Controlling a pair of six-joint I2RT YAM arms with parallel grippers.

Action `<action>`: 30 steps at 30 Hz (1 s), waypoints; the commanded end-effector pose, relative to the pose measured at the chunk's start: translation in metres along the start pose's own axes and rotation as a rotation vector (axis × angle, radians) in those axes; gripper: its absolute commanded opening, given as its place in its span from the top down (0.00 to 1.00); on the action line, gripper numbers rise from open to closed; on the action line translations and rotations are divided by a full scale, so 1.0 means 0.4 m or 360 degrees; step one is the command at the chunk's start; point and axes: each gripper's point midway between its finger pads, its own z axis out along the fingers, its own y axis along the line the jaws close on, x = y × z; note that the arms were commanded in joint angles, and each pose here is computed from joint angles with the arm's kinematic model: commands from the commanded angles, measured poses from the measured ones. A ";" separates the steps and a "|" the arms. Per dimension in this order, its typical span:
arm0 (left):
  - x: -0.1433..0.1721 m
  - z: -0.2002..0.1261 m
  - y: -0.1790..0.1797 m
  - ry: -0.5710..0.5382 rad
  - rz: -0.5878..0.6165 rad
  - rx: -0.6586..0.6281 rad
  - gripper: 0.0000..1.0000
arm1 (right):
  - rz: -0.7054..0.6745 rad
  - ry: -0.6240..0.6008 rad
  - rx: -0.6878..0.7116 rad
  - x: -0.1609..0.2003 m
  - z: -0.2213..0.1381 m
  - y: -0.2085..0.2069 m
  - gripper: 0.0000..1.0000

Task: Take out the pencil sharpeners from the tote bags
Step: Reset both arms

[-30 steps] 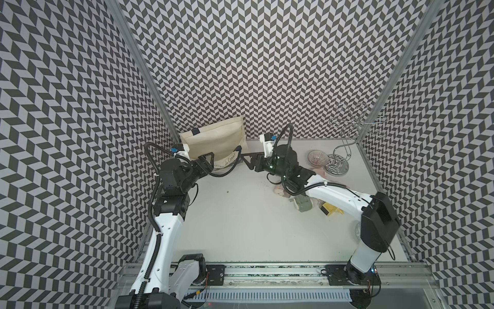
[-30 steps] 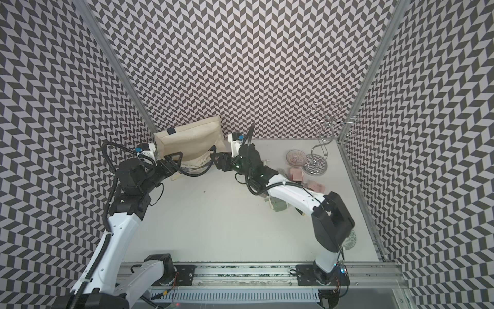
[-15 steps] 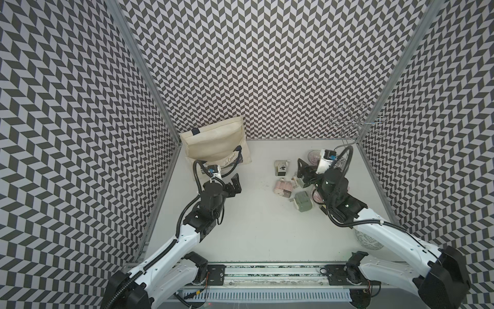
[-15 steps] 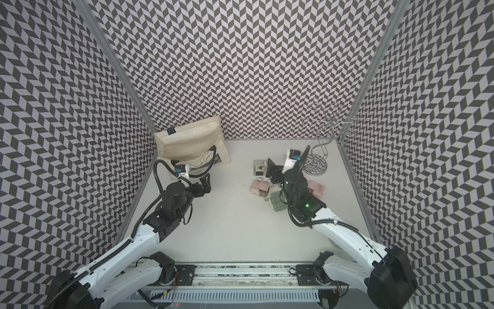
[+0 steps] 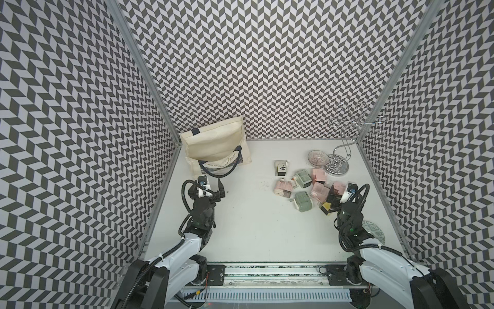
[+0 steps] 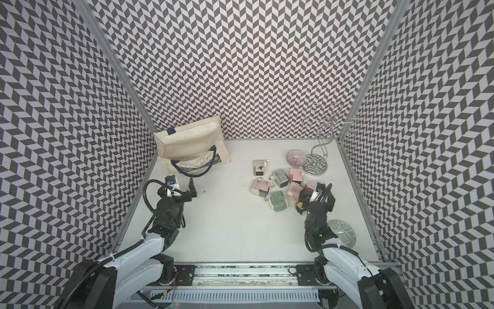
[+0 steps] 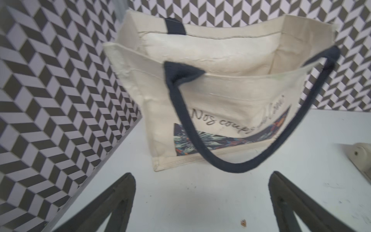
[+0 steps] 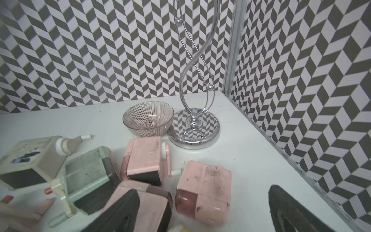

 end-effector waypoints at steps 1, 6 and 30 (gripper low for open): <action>-0.010 0.011 -0.006 -0.0075 0.0016 0.0059 0.00 | 0.0006 -0.0178 -0.0057 -0.068 0.026 0.031 0.00; 0.040 0.033 -0.002 -0.0034 0.0090 0.0052 0.00 | -0.0132 -0.0272 -0.0081 -0.062 0.059 0.062 0.00; 0.082 0.089 0.078 -0.0115 -0.0161 0.0120 0.00 | 0.0087 -0.0275 -0.0257 -0.016 0.134 0.043 0.01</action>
